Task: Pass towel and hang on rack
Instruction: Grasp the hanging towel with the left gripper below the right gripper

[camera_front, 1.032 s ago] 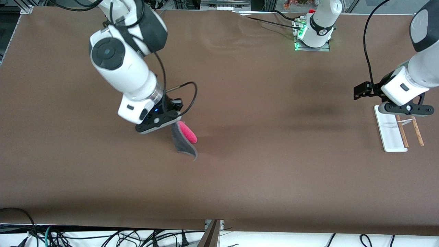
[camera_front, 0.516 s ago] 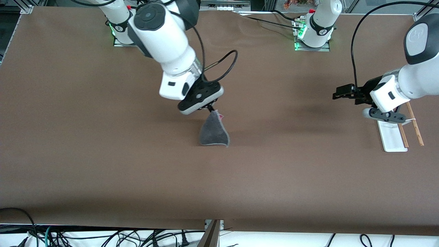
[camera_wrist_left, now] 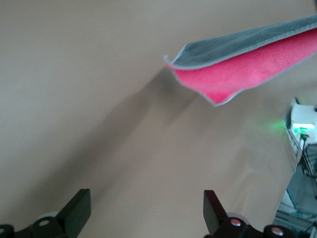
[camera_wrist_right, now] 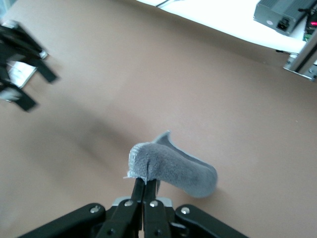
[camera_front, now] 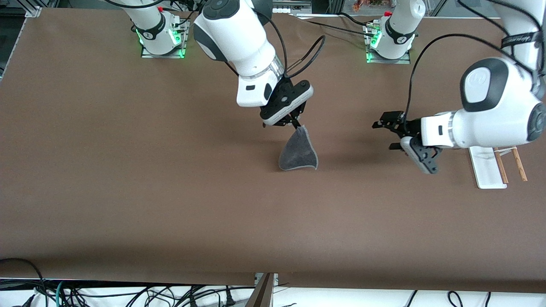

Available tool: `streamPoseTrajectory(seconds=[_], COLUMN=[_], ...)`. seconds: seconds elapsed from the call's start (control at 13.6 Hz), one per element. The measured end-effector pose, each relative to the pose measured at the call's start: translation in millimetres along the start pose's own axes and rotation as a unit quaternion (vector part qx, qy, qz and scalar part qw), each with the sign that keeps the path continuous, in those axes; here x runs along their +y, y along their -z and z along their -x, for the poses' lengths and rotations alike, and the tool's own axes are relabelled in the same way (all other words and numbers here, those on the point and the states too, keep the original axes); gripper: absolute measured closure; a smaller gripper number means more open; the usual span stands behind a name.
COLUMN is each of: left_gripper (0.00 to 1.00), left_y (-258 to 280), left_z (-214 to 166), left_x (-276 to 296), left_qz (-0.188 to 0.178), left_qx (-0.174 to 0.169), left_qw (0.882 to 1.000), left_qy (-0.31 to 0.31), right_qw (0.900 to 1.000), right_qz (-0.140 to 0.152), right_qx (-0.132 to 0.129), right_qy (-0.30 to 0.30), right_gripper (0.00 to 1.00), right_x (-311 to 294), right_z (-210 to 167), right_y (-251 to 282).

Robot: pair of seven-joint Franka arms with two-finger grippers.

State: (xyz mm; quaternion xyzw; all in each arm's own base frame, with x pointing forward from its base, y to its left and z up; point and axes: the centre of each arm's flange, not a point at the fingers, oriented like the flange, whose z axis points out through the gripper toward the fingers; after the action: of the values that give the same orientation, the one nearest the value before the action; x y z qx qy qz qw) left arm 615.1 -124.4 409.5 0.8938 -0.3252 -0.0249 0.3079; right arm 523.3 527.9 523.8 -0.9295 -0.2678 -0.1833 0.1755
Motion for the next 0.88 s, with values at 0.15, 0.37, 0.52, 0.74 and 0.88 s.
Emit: streamPoseTrajectory(seconds=[0.15,0.37,0.52,0.74,0.88], left_gripper=[0.0,0.0,0.0,0.06,0.09], left_y=[-28,-52,-64,-75,-87], left_z=[-14,-44,-58,-64,-65], left_x=[-5,21,41,43,32], left_qz=[0.006,-0.029,-0.036,-0.047,-0.04], left_qx=[0.012,0.036,0.043,0.046,0.055], left_qw=[0.998,0.986,0.979,0.965,0.957], left_qy=[-0.056,-0.159,-0.195,-0.254,-0.284], right_qw=[1.0,1.0,0.999,0.999,0.999], right_qz=[-0.006,-0.013,-0.017,-0.019,-0.018], right_qx=[0.012,0.023,0.024,0.024,0.024], right_qy=[0.005,0.013,0.019,0.021,0.021], right_gripper=[0.98,0.98,0.98,0.98,0.98], right_x=[-10,-23,-33,-36,-36], right_z=[-1,0,3,4,4], right_y=[2,3,2,2,2])
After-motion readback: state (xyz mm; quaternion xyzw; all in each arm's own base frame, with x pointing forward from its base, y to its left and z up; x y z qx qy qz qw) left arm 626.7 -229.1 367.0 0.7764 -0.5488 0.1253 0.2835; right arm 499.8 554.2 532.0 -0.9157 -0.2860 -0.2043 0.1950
